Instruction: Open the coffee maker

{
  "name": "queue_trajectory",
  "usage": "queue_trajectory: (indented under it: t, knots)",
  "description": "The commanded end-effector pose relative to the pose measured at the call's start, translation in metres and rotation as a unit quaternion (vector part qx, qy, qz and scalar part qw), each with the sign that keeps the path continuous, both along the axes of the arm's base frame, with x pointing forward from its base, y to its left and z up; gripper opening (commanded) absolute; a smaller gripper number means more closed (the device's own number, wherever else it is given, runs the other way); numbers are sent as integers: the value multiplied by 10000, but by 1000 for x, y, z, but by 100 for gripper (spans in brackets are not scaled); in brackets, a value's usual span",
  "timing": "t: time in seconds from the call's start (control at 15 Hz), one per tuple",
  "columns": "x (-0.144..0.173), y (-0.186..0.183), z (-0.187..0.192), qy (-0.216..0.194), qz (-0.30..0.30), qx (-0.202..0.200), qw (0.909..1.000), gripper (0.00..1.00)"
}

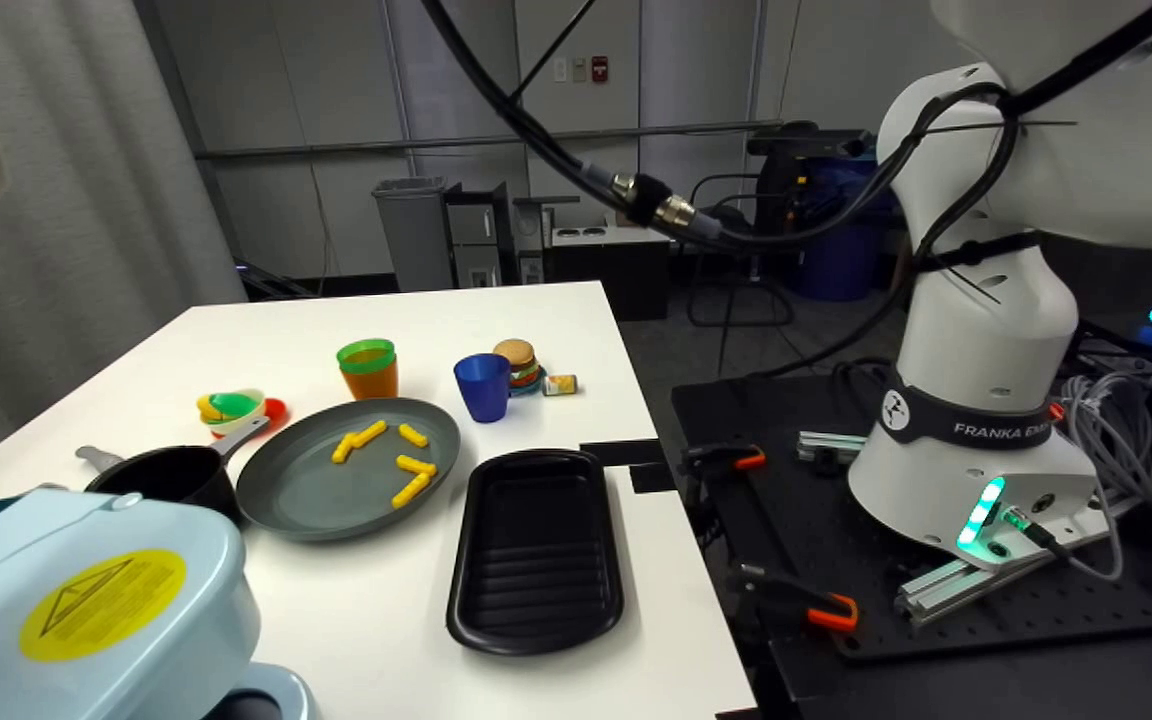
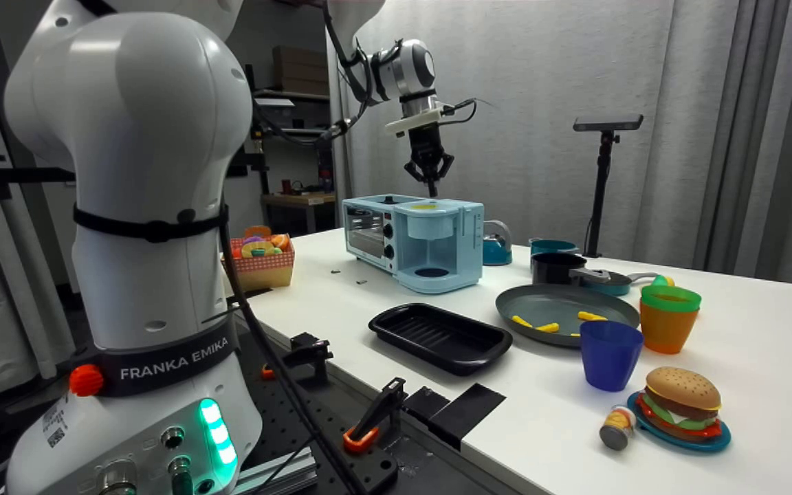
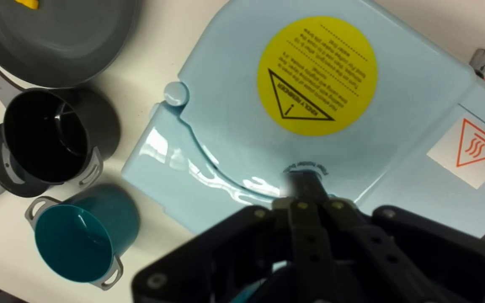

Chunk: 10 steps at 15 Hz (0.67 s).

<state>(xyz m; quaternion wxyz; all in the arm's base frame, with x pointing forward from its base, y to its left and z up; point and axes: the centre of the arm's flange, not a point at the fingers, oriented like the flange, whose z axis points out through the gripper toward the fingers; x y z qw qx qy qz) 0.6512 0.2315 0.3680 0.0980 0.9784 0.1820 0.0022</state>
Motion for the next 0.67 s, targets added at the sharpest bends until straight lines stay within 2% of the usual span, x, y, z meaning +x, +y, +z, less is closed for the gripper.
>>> queue_trajectory:
  t: [0.0,0.6]
  knots:
    - [10,5,-3,-32,-97,67,9999,0]
    - [12,5,-15,58,-103,94,9999,0]
